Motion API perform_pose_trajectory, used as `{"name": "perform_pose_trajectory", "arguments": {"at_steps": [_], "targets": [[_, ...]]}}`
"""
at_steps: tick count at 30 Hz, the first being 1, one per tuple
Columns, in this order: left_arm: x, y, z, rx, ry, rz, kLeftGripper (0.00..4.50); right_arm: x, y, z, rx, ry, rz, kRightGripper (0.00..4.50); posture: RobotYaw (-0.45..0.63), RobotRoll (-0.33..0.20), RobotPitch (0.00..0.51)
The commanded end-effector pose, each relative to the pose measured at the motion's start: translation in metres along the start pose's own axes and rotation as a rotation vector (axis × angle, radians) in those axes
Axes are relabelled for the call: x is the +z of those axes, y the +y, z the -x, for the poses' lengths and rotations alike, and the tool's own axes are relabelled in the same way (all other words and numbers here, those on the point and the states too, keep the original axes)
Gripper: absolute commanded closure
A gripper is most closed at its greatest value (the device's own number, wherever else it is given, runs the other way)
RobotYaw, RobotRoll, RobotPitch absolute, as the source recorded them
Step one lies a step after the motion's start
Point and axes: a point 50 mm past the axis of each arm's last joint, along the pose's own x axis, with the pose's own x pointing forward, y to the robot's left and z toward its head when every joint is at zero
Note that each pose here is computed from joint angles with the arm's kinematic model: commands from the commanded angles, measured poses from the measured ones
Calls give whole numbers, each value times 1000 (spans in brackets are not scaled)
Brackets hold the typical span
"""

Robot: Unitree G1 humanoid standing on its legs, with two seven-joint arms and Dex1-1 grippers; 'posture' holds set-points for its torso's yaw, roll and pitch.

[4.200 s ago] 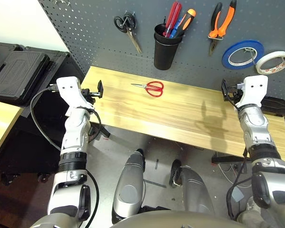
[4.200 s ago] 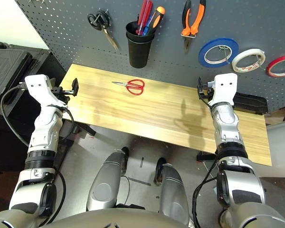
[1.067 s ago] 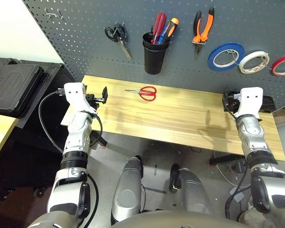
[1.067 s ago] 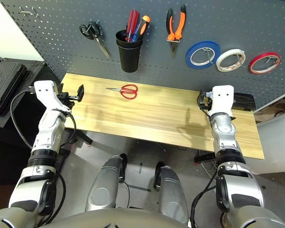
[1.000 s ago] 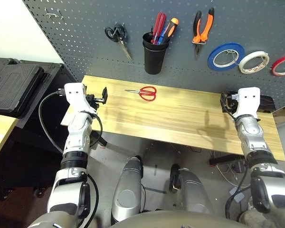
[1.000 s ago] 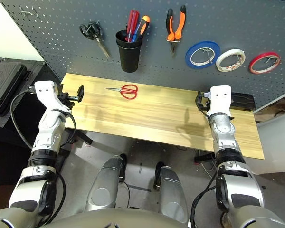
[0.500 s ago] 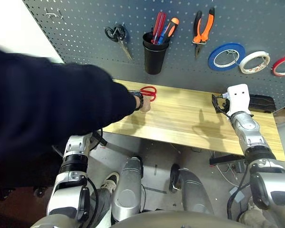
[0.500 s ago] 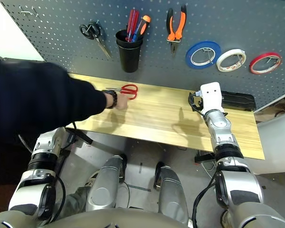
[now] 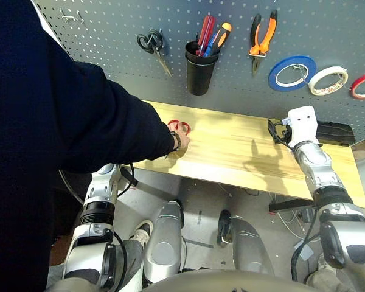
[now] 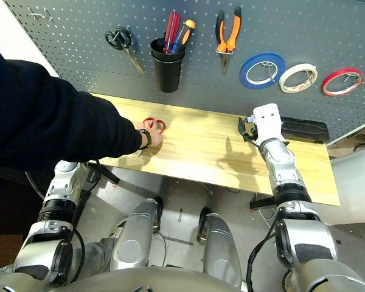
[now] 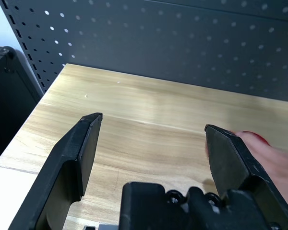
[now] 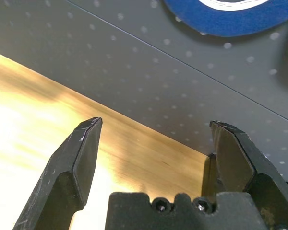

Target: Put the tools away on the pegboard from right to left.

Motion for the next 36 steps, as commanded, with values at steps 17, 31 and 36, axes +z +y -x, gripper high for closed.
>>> {"name": "perform_pose_trajectory", "arguments": {"at_steps": [17, 31, 36], "targets": [[-23, -18, -11, -54, 230, 11, 42, -5, 48, 14, 519, 43, 102, 0, 288, 0, 261], [-24, -45, -37, -78, 379, 80, 42, -2, 91, 11, 674, 103, 186, 0, 244, 0, 330], [-27, -51, -40, -79, 415, 85, 42, 6, 103, 12, 691, 90, 182, 0, 228, 0, 347]]}}
